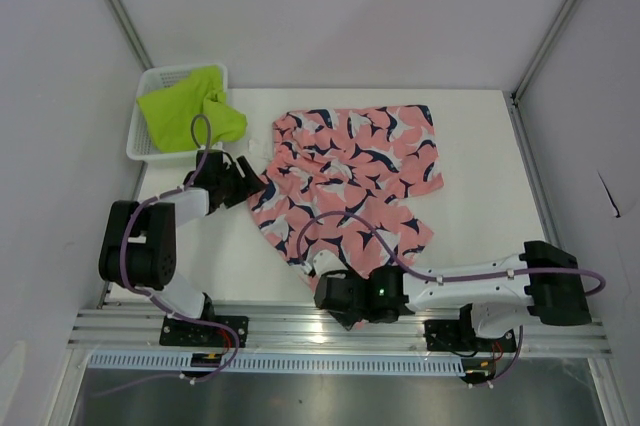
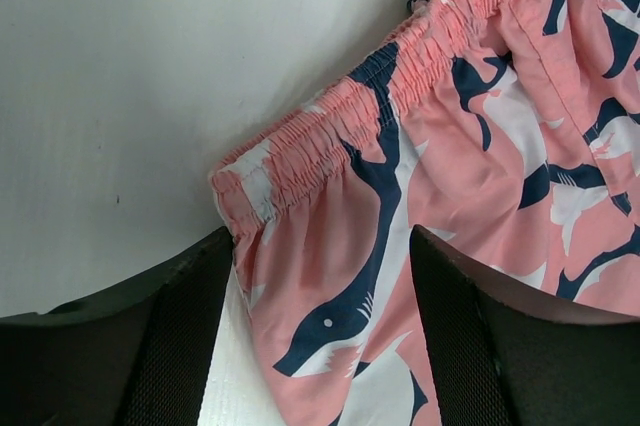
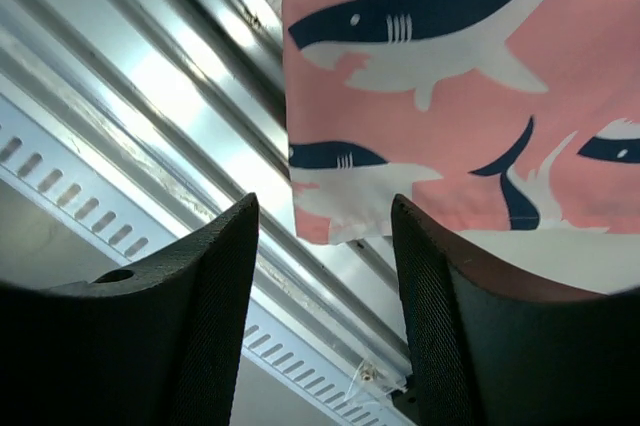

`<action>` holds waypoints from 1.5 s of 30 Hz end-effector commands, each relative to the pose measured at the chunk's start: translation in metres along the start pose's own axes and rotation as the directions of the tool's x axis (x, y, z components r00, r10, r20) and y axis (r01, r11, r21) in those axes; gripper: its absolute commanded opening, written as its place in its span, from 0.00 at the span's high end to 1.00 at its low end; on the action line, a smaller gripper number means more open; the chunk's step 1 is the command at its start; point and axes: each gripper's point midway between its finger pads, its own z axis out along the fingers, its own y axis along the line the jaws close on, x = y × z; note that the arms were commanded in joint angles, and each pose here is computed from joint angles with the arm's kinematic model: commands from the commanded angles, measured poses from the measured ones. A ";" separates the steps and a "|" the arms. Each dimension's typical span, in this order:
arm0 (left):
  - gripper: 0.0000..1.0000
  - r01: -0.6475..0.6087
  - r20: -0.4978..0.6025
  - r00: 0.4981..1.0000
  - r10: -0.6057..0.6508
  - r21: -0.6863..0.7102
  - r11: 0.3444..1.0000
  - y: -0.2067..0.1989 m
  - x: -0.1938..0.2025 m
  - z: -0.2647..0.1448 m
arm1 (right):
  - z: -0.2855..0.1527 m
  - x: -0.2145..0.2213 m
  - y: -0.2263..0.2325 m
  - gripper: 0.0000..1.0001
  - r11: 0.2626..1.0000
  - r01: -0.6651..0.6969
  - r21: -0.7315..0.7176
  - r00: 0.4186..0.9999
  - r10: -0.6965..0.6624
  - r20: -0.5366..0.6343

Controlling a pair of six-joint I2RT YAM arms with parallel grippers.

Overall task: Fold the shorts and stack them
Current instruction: Flatten the shorts out, then fold the shorts

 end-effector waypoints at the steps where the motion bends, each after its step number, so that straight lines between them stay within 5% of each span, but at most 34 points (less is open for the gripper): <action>1: 0.28 0.017 -0.001 1.000 -0.017 0.014 1.000 -0.001 -0.003 0.004 | 0.003 0.022 0.009 0.42 1.000 0.015 0.018 0.999 -0.015 -0.043; 16: 0.39 0.012 0.003 1.000 -0.012 0.011 1.000 0.000 -0.004 0.005 | 0.035 0.059 0.009 0.48 0.987 0.092 0.135 0.989 -0.074 -0.128; 23: 0.45 0.008 0.011 1.000 -0.008 0.002 1.000 0.002 -0.007 0.006 | 0.041 0.063 -0.003 0.68 0.980 0.079 0.185 0.990 -0.055 -0.128; 29: 0.59 0.013 0.009 1.000 -0.013 -0.003 1.000 0.002 -0.007 0.008 | 0.037 0.060 -0.004 1.00 0.978 0.086 0.189 0.992 -0.066 -0.110; 34: 0.66 0.018 0.011 1.000 -0.018 -0.009 1.000 0.003 -0.007 0.008 | 0.026 0.049 0.004 1.00 0.982 0.093 0.163 0.994 -0.083 -0.066; 40: 0.92 0.019 0.014 1.000 -0.019 -0.012 1.000 0.002 -0.009 0.007 | 0.015 0.038 0.010 1.00 0.986 0.085 0.141 0.996 -0.084 -0.013; 42: 0.91 0.021 0.014 1.000 -0.021 -0.016 1.000 0.003 -0.009 0.006 | 0.008 0.033 0.011 1.00 0.989 0.072 0.131 0.997 -0.074 0.011; 45: 0.41 0.014 0.018 1.000 -0.014 -0.018 1.000 0.002 -0.009 0.002 | 0.001 0.028 0.011 1.00 0.992 0.058 0.115 0.997 -0.062 0.035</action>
